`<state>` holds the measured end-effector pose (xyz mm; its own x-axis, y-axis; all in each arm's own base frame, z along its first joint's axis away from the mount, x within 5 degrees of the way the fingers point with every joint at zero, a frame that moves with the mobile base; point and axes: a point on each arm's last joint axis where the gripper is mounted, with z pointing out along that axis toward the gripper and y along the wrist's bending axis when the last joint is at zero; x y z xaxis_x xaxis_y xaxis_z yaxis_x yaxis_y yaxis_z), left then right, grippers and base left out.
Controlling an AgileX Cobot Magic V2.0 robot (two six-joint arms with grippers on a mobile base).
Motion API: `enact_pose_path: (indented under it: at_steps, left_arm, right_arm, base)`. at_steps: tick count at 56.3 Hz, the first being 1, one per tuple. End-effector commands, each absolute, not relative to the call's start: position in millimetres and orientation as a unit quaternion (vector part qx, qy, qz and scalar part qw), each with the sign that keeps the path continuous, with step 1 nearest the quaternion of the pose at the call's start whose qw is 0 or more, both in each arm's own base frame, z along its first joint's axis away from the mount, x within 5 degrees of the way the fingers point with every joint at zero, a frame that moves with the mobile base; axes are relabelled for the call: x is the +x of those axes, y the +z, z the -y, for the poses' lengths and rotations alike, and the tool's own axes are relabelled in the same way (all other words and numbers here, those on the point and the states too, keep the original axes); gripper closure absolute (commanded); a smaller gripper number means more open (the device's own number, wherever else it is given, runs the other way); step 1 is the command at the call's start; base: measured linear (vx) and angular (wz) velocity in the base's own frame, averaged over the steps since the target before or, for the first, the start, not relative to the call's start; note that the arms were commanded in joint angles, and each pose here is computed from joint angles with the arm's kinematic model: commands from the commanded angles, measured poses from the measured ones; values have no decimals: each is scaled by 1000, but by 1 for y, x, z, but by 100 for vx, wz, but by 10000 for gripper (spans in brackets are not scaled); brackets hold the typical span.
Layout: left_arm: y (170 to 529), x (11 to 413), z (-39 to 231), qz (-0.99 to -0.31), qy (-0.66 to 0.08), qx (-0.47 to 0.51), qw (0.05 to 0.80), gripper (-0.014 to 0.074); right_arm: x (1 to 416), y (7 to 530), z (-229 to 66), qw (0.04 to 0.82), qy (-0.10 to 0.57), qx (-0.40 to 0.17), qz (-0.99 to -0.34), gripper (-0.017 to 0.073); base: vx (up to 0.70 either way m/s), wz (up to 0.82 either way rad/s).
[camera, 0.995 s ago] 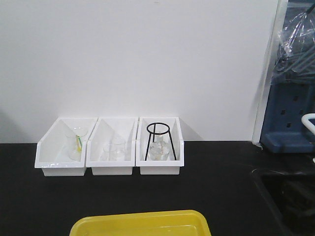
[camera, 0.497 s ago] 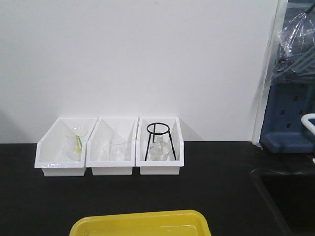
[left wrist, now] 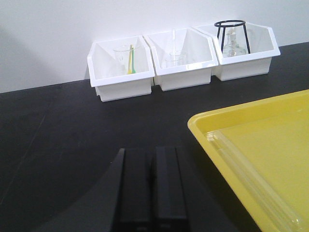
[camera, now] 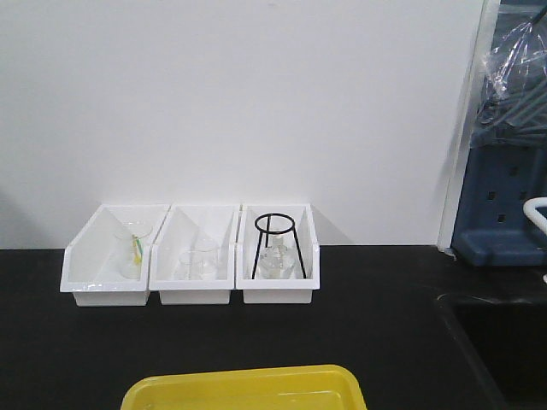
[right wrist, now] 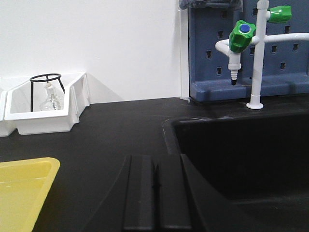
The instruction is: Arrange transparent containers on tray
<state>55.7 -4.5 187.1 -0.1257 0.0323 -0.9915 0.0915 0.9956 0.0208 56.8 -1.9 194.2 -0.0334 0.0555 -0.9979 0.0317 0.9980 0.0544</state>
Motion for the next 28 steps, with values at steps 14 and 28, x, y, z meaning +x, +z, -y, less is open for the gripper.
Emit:
enact_pose_path:
  at_steps: [14, 28]
  left_arm:
    - [184, 56, 5, -728, -28, 38, 684, 600]
    - [184, 56, 5, -728, -28, 38, 684, 600]
  right_arm:
    - [56, 198, 2, 720, -1, 21, -694, 571]
    - [56, 198, 2, 718, -1, 22, -696, 571]
  base:
    - [0, 0]
    - [0, 0]
